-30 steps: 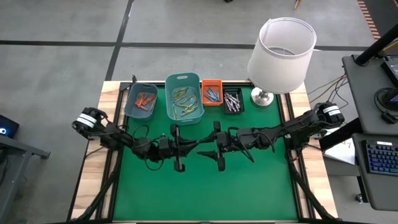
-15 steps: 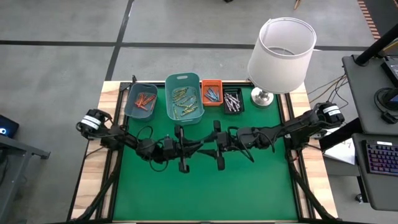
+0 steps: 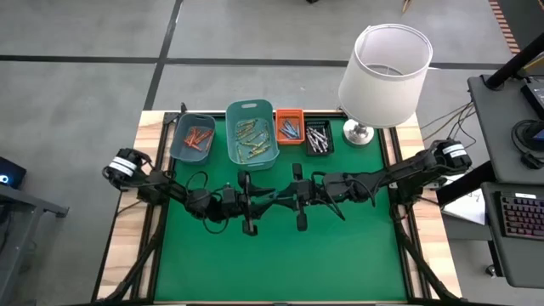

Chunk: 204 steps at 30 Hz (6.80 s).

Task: Sort crayons
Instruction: Put the blue crayon into the orange bin, then return to Home Position

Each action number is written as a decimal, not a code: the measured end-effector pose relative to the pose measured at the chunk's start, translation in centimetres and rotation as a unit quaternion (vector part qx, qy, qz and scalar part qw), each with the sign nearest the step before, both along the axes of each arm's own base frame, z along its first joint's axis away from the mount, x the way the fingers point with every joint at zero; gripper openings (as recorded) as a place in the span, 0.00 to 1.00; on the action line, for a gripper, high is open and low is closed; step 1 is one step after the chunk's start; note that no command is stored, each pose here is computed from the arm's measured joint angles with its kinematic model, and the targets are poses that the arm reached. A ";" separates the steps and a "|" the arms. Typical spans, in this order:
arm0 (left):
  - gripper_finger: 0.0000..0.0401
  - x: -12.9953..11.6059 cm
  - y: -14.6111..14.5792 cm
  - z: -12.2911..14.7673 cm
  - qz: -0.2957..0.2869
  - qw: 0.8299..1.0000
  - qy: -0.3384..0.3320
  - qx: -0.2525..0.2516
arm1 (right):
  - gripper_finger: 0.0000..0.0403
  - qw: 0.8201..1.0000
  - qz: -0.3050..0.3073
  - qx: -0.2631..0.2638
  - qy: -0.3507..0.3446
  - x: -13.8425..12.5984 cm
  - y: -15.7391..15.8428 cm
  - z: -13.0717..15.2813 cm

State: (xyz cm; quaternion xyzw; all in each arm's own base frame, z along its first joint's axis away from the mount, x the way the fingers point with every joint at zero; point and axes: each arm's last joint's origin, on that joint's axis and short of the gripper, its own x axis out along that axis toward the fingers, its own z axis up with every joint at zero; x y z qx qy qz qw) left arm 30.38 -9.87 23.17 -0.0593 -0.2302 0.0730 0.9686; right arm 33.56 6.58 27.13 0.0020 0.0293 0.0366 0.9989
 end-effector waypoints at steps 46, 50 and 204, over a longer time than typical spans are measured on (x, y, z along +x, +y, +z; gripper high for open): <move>0.41 -12.4 5.2 1.0 0.108 0.994 -0.013 -0.033 | 0.19 0.828 -0.433 0.076 0.349 3.4 -23.5 -5.1; 0.41 -12.4 5.2 0.9 0.125 0.992 -0.003 -0.030 | 0.20 0.837 -0.419 0.065 0.347 3.5 -22.7 -4.5; 0.00 -21.3 10.5 -6.0 0.293 0.931 0.191 -0.102 | 0.14 0.989 -0.143 -0.031 -0.036 -23.8 -7.9 -10.3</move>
